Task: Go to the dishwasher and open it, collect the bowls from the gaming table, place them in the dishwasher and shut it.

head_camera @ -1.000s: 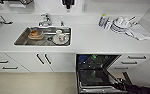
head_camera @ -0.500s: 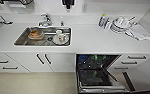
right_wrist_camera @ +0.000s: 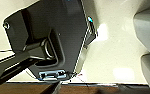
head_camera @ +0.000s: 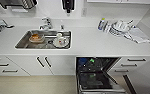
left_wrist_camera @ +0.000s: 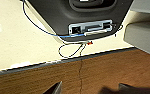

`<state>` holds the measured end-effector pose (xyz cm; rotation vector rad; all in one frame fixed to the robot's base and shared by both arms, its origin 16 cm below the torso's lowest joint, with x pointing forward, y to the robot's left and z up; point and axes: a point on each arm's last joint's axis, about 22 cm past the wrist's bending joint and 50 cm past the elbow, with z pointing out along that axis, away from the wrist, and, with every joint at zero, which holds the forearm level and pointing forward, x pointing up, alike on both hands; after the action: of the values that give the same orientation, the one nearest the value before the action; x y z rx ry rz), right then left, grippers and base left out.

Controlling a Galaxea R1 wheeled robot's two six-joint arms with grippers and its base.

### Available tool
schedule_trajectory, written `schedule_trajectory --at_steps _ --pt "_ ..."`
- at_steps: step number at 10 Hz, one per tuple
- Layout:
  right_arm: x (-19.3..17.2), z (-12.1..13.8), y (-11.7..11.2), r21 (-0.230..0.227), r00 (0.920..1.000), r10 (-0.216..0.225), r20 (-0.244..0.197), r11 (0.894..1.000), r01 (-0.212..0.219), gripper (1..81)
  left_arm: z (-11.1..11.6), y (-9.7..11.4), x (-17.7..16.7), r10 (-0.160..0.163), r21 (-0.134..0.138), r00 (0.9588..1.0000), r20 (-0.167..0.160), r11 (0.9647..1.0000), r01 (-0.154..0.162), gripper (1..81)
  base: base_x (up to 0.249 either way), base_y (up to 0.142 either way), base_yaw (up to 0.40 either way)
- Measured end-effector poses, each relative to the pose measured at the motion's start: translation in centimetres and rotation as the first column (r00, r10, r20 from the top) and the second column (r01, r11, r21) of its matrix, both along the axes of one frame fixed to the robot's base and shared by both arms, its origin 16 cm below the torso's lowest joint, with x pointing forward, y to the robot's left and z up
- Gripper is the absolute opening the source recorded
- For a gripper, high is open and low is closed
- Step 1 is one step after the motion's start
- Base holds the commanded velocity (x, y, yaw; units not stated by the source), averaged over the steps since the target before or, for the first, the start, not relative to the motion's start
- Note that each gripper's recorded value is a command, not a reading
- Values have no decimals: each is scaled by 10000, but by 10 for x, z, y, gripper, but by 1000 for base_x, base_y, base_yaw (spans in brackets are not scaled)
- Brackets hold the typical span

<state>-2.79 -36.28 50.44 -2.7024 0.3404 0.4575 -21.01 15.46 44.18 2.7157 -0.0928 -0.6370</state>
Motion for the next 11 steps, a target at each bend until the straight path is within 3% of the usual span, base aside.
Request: schedule_trajectory --at_steps 2,5,7,8,9,11 --pt "-19 -10 20 74 9999 74 -103 9999 -73 811 -7 1 21 -7 3 9996 276 10000 7 811 0 0 0" --pt "-38 -38 6 -724 9989 383 261 9967 -363 811 -19 -1 51 -31 -20 9977 676 10000 33 811 0 0 0" --pt "-49 -49 61 -222 9980 85 623 9997 -71 811 -29 0 74 -47 -19 9954 958 10000 49 811 0 0 0" --pt "-41 -54 77 -54 9961 -62 879 10000 67 811 -34 0 83 -52 -12 9943 1068 10000 54 811 0 0 0" --pt "-19 -61 74 -107 9928 -126 1189 9998 140 811 -38 2 91 -57 7 9931 1175 10000 56 811 0 0 0" --pt "57 -76 60 -259 9781 -448 2032 9984 511 811 -47 6 105 -95 56 9908 1352 9999 88 811 0 0 0"
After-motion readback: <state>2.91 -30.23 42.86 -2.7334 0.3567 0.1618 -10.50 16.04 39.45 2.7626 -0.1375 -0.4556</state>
